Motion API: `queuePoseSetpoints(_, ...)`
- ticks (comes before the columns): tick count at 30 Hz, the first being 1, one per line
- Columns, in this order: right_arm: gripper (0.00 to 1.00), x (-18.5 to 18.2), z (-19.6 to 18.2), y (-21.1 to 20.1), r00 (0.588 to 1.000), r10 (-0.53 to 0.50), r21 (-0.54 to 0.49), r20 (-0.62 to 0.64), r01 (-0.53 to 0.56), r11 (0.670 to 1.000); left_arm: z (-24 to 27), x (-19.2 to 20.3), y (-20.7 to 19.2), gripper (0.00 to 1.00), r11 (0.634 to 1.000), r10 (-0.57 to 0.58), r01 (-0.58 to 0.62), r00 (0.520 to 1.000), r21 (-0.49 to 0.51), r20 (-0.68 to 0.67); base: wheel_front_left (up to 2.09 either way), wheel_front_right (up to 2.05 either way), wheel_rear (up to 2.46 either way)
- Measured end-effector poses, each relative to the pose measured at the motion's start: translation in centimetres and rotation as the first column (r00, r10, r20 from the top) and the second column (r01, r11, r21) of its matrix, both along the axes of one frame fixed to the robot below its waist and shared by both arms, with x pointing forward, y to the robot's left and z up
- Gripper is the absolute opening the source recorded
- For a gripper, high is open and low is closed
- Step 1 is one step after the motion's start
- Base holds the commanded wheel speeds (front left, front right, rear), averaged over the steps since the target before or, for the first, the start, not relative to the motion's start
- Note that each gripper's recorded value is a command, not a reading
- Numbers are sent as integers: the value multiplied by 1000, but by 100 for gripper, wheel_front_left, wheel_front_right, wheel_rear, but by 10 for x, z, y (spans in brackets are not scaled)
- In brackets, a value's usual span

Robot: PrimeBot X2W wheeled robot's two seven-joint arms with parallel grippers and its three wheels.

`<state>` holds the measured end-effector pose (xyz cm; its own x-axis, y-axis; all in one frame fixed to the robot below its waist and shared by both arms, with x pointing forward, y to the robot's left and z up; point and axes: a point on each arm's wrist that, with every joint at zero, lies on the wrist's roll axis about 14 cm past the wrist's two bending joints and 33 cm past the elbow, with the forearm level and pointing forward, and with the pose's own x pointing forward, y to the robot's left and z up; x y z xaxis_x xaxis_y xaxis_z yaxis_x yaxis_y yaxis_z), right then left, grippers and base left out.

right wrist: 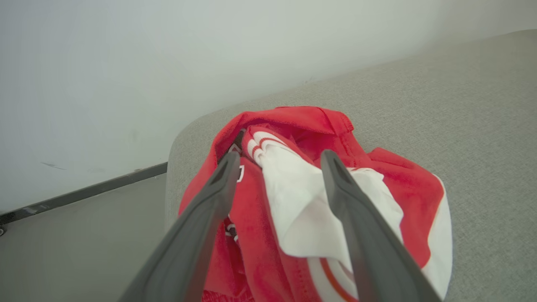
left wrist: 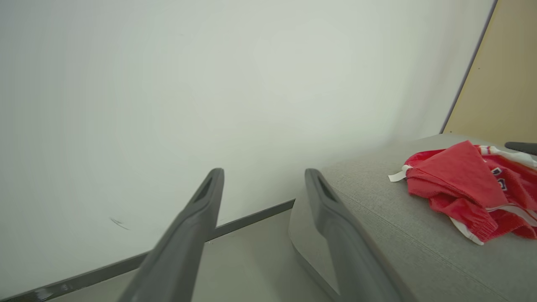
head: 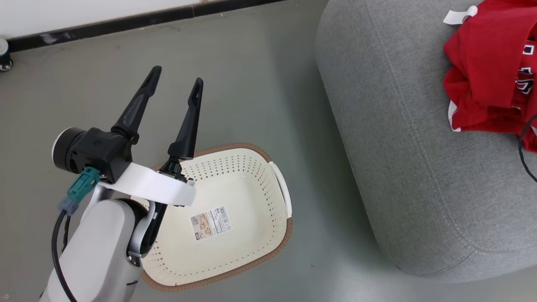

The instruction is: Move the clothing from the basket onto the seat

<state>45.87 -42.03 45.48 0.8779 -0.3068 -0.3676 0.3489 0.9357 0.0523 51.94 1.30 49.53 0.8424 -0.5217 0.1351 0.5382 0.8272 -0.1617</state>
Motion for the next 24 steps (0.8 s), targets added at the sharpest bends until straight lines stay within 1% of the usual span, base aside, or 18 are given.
queuePoseSetpoints(8,100,1,11,12,998,51,-23,35,-51,998,6,0,14,100,999,50,-50,999,0,1,0,0,0)
queuePoseSetpoints(10,100,5,21,19,995,78,-32,67,-76,997,4,-5,23,100,997,81,-81,997,1,-13,0,0,0)
queuePoseSetpoints(15,100,13,32,39,985,144,-58,98,-139,989,-4,-12,40,100,991,134,-133,990,23,-45,0,0,0)
queuePoseSetpoints(19,100,19,42,53,973,188,-68,134,-180,981,-9,-18,59,100,981,193,-190,979,45,-67,0,0,0)
queuePoseSetpoints(24,100,23,55,67,958,228,-89,176,-216,972,-11,-25,86,100,960,280,-276,955,46,-95,0,0,0)
